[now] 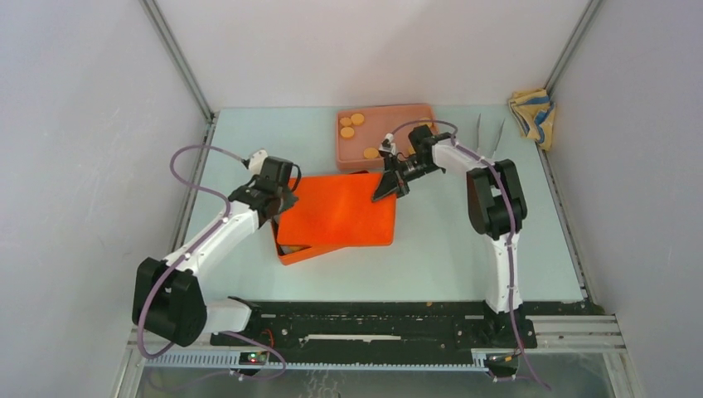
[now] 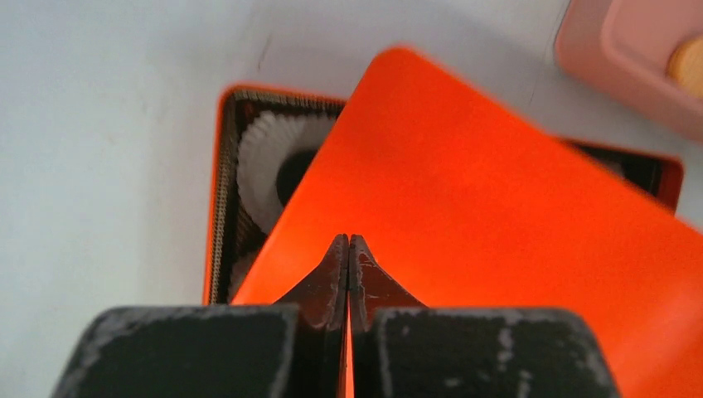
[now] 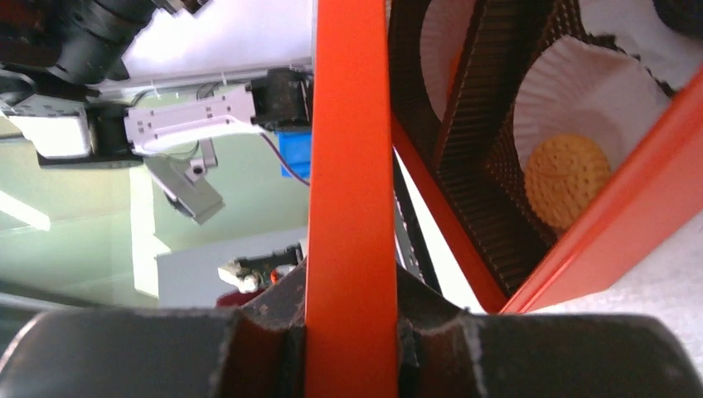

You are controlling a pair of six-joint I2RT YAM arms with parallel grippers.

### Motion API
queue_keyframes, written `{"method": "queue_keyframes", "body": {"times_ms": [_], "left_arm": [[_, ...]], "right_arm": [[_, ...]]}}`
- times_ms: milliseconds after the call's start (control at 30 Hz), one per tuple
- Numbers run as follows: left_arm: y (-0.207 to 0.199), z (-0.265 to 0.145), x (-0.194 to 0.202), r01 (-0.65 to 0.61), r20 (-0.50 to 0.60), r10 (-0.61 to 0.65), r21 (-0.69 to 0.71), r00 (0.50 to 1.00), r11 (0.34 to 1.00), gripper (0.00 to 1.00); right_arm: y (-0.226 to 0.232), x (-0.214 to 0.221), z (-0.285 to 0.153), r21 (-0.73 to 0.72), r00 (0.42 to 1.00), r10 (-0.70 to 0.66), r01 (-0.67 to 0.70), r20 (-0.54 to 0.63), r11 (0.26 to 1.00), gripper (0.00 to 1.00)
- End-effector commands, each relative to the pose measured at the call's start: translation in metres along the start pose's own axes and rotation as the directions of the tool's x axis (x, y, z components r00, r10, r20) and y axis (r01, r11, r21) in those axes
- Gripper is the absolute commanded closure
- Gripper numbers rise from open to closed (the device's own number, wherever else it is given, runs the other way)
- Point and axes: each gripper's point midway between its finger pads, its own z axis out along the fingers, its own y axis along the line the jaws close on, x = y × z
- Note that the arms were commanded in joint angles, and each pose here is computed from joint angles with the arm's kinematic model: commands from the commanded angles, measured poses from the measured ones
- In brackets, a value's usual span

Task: Pack the cookies

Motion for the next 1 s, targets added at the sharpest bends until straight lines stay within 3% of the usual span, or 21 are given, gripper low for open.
{"method": "queue_keyframes", "body": {"times_ms": [0,167,333,567,800,967], "left_arm": [[-0.012,-0.013,0.043,0.012,-0.109,0.003,0.142,0.994,0.990,1.00],[-0.034,-0.041,0.048,-0.016,-0.075,0.036,0.250,0.997,0.968,1.00],[-0.053,-0.073,0.033,-0.021,-0.009,0.026,0.355,1.000,0.935,1.00],[-0.113,-0.045,0.066,-0.087,-0.104,0.154,0.474,0.983,0.876,1.00],[-0.207,-0.017,0.108,-0.170,-0.170,0.325,0.586,0.930,0.792,1.00],[-0.227,-0.012,0.149,-0.162,-0.255,0.394,0.621,0.883,0.767,1.00]], "right_arm": [[0.039,-0.030,-0.050,0.046,0.966,-0.101,0.093,0.237,0.995,1.00],[0.084,-0.034,-0.112,0.095,0.880,-0.227,0.206,0.418,0.974,1.00],[0.130,-0.033,-0.167,0.150,0.756,-0.315,0.281,0.574,0.948,1.00],[0.157,-0.026,-0.225,0.279,0.592,-0.368,0.241,0.717,0.930,1.00],[0.162,-0.001,-0.233,0.362,0.542,-0.422,0.219,0.727,0.906,1.00],[0.160,0.007,-0.233,0.357,0.546,-0.417,0.219,0.726,0.908,1.00]]}}
